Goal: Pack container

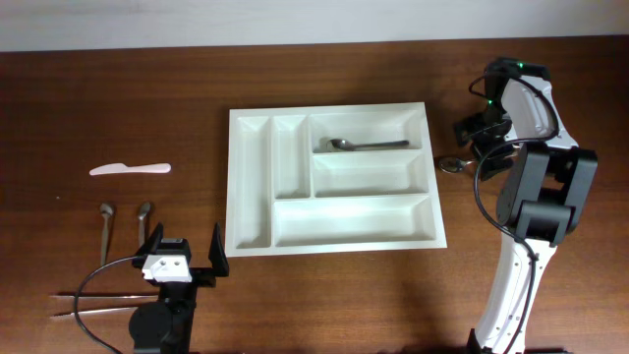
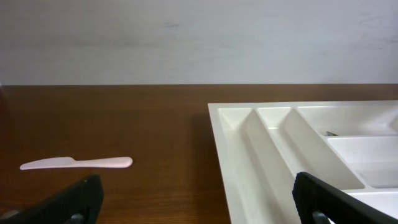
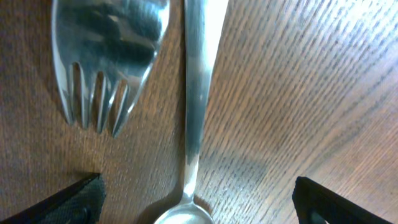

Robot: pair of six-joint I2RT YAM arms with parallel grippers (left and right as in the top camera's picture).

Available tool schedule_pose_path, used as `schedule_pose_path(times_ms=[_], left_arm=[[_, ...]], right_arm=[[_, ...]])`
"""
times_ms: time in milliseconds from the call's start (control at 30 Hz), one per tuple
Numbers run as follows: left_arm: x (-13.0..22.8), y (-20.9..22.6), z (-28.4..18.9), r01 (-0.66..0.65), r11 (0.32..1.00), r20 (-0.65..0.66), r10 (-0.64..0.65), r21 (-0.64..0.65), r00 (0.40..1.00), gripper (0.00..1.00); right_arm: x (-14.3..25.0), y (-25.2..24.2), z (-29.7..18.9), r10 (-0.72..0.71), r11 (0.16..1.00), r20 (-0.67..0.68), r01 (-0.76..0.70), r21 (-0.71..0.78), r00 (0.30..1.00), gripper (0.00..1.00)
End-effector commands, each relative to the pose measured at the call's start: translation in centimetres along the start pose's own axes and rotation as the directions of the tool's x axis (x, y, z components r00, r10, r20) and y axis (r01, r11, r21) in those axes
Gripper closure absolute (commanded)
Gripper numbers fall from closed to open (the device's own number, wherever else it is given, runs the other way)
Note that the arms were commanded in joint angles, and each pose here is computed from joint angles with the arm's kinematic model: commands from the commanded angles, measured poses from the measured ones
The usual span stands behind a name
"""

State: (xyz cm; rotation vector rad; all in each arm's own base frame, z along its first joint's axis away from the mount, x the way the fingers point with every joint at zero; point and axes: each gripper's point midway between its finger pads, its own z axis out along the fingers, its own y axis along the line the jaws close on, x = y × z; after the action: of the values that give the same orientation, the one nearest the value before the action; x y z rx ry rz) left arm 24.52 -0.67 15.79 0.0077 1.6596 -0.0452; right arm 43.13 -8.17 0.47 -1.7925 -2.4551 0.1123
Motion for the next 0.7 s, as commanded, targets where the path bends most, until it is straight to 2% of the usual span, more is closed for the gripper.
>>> schedule_pose_path(times_ms=[0,667], left_arm=[[0.1,0.2,0.0,0.01,1.0,0.004,-0.009,-0.008,1.0,0.01],[0.1,0.2,0.0,0.01,1.0,0.004,-0.009,-0.008,1.0,0.01]], right_arm=[[0.5,-0.8,1.8,-0.011,0.999,-0.008,0.012,0.051,1.0,0.02],[0.9,0.5,1.9,-0.028,0.999,-0.068,0.026,-0.028,0.997,0.02]])
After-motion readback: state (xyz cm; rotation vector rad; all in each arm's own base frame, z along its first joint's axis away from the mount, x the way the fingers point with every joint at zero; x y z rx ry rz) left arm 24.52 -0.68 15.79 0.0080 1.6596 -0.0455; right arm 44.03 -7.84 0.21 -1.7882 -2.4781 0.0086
